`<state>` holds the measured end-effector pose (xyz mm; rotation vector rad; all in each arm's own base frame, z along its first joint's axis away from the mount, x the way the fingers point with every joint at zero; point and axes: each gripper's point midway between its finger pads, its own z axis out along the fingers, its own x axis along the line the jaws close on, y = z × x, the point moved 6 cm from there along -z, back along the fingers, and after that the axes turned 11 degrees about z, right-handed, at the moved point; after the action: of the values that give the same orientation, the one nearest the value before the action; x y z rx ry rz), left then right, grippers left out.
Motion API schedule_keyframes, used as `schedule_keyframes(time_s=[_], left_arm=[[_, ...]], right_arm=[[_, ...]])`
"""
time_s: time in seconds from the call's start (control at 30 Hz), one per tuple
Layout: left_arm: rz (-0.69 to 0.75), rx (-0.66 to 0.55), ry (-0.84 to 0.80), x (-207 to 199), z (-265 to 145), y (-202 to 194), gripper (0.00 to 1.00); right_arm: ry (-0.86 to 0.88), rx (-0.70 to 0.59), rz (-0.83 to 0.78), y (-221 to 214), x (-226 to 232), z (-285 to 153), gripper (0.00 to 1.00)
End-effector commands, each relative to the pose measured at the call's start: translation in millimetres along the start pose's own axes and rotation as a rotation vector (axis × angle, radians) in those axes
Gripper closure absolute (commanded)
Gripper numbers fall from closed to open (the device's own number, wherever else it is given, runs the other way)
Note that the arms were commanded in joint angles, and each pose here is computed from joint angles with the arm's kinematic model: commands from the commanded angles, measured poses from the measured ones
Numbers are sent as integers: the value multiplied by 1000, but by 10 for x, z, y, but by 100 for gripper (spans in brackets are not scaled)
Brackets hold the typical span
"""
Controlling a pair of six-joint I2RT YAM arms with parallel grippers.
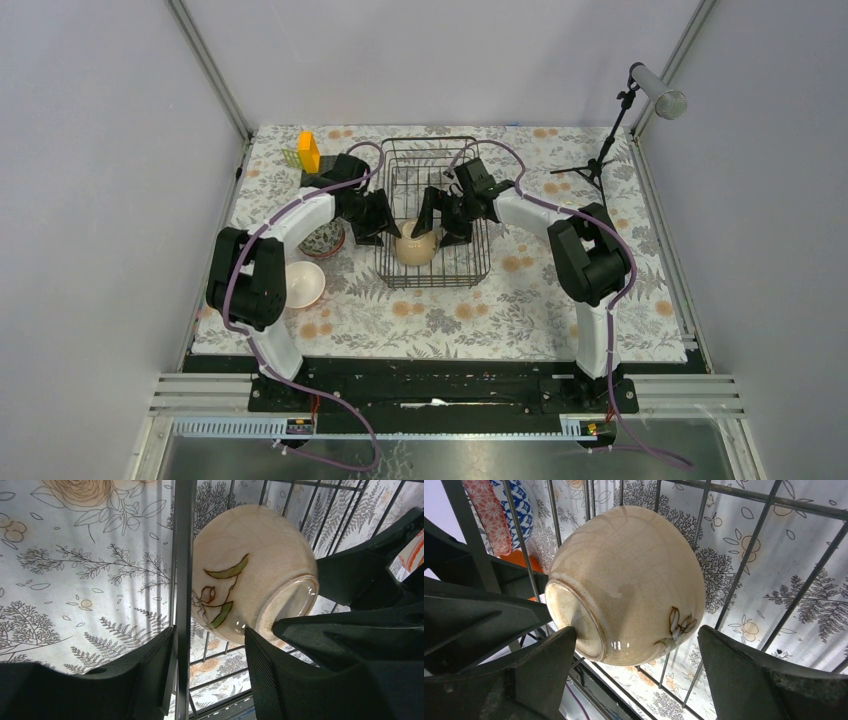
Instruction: Unload the bowls from the dish rack
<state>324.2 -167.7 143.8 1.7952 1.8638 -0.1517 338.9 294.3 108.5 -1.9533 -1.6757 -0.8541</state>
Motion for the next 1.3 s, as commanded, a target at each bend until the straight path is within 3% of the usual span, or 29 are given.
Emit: schedule_keyframes(time_s=[0.0, 0.27, 0.47, 0.77, 0.97, 1.27], left_arm=[[17, -1, -43, -28, 74, 0, 45], [10, 14, -63, -5, 150, -52, 50], [14, 22, -65, 6, 153, -83, 51], [34, 39, -67, 25, 160, -117, 52], [60, -14, -62, -63, -4, -5, 51], [68, -73, -18, -136, -296, 81, 38]], right_arm=[[55, -2, 23, 25, 14, 61, 0], [88, -19, 75, 37, -59, 174, 0], [-14, -46, 128, 61, -209, 256, 0], [179, -71, 162, 66, -71, 309, 1], [207, -154, 94, 133, 151, 36, 25], [172, -223, 0, 222, 374, -275, 36]])
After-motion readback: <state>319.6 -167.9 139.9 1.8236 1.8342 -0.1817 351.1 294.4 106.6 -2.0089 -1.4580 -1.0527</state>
